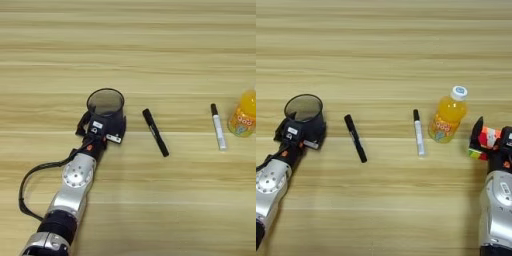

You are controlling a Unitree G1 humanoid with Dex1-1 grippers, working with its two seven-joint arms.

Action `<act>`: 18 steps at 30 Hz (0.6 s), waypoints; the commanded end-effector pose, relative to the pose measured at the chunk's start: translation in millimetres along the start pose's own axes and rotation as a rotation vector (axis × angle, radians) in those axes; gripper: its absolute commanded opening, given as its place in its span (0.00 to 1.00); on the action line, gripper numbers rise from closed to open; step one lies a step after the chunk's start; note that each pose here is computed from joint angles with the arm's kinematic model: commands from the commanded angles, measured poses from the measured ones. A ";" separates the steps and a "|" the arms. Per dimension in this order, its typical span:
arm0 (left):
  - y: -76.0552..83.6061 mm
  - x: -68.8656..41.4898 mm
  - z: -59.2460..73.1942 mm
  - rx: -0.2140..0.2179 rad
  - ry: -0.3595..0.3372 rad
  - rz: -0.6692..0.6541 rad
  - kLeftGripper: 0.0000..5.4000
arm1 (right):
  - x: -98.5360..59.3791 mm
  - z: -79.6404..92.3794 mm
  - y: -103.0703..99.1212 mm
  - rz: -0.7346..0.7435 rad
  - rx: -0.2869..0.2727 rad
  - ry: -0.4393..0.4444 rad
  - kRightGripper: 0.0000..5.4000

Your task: Move the objects on the table

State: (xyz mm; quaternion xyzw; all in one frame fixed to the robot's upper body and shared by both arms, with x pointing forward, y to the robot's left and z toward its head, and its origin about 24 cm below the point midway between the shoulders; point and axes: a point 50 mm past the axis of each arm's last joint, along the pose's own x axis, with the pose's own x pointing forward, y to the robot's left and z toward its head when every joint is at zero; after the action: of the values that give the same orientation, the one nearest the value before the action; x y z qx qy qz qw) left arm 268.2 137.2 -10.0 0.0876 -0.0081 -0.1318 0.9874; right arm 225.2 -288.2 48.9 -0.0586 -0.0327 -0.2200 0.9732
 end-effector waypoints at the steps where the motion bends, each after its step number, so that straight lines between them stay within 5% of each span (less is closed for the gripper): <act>1: -1.7 5.2 11.2 -0.011 -0.057 -0.024 0.89 | -1.5 1.0 -0.5 -0.007 0.004 -0.007 1.00; 10: -37.2 35.8 55.1 -0.044 -0.182 -0.162 0.89 | -0.6 0.5 0.6 -0.004 0.007 -0.007 1.00; 18: -102.7 51.0 74.8 -0.101 -0.199 -0.353 0.88 | -3.4 2.7 3.6 -0.006 0.013 -0.014 1.00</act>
State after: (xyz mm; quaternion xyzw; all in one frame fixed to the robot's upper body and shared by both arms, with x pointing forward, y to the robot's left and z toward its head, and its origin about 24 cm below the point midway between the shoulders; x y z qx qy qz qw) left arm 292.9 37.9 45.5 0.0347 -0.0913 -0.2794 0.9552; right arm 224.5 -287.5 48.8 -0.0571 -0.0341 -0.2235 0.9724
